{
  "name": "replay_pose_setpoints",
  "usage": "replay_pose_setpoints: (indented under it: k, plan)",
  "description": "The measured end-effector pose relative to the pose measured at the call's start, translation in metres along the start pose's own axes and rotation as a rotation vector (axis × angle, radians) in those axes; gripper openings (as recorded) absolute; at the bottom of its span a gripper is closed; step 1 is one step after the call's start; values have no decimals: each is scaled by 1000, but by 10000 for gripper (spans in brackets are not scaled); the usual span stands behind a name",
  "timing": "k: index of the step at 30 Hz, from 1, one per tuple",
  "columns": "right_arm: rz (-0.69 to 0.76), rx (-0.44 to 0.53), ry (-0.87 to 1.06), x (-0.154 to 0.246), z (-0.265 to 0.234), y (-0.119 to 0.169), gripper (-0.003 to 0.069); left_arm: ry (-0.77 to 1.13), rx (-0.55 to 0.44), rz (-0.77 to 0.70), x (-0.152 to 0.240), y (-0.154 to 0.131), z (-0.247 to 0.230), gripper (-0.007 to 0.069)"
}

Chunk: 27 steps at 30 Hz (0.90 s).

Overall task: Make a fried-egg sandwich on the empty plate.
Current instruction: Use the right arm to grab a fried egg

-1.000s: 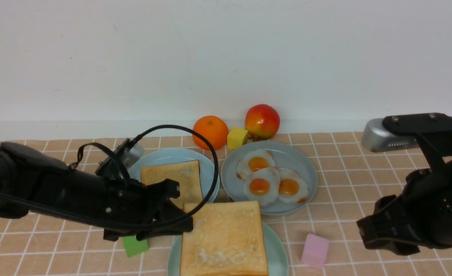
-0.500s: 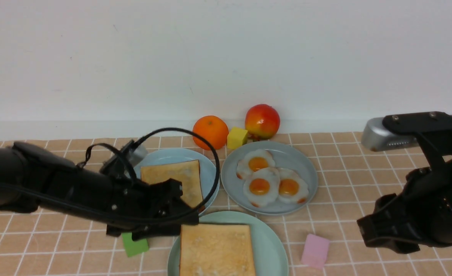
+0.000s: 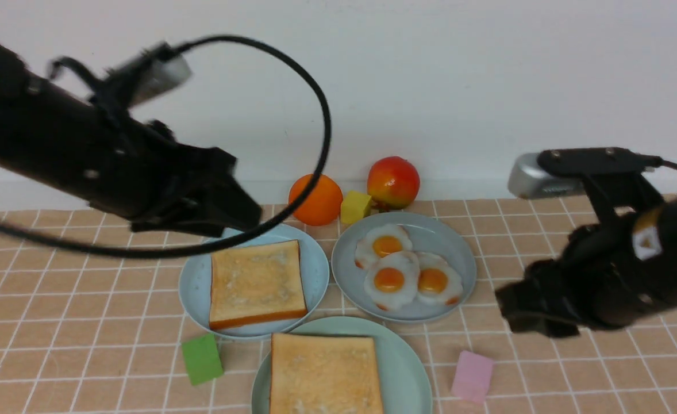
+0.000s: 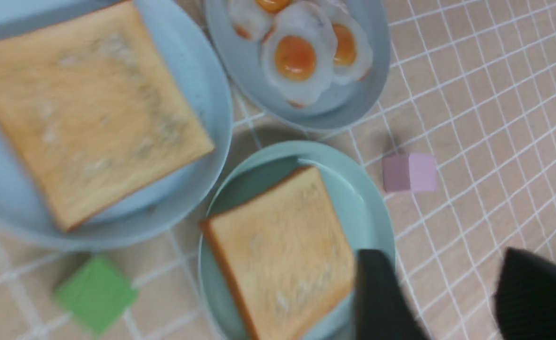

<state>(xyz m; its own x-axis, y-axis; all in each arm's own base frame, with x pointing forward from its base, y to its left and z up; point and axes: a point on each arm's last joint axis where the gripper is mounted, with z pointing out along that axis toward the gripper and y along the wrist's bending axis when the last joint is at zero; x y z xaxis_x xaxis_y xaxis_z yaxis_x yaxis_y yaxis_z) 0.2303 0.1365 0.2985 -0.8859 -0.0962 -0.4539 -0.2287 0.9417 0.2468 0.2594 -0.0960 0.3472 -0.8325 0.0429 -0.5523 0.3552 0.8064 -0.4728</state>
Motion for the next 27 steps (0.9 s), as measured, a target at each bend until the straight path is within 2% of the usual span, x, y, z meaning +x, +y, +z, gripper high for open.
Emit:
replay_pose_setpoints:
  k: [1, 2, 3, 4, 5, 6, 11, 14, 19, 27]
  plan:
    - [31, 1, 3, -7, 6, -2, 267, -11, -2, 3, 7, -3, -8, 230]
    - [33, -3, -1, -8, 5, -1, 267, -13, -3, 5, 10, -3, -9, 219]
    - [84, -10, 6, -21, 15, -4, 267, -33, -4, 16, 25, -10, -24, 129]
    - [101, -10, 12, -25, 21, -5, 267, -35, -6, 19, 36, -11, -28, 73]
    - [106, -11, 15, -28, 23, -6, 267, -47, -5, 29, 39, -13, -33, 62]
    - [109, -15, 20, -39, 31, -5, 269, -65, -13, 53, 57, -15, -42, -6]
    - [80, -6, 71, -75, 68, 5, 317, -121, -51, 130, 96, -16, -59, -13]
    - [108, -2, 76, -91, 90, 7, 362, -140, -74, 161, 103, -17, -67, -13]
    - [203, 16, 109, -110, 136, -13, 394, -139, -102, 186, 107, -16, -71, -13]
    - [255, -5, 130, -116, 178, -34, 386, -133, -113, 179, 108, -12, -66, -13]
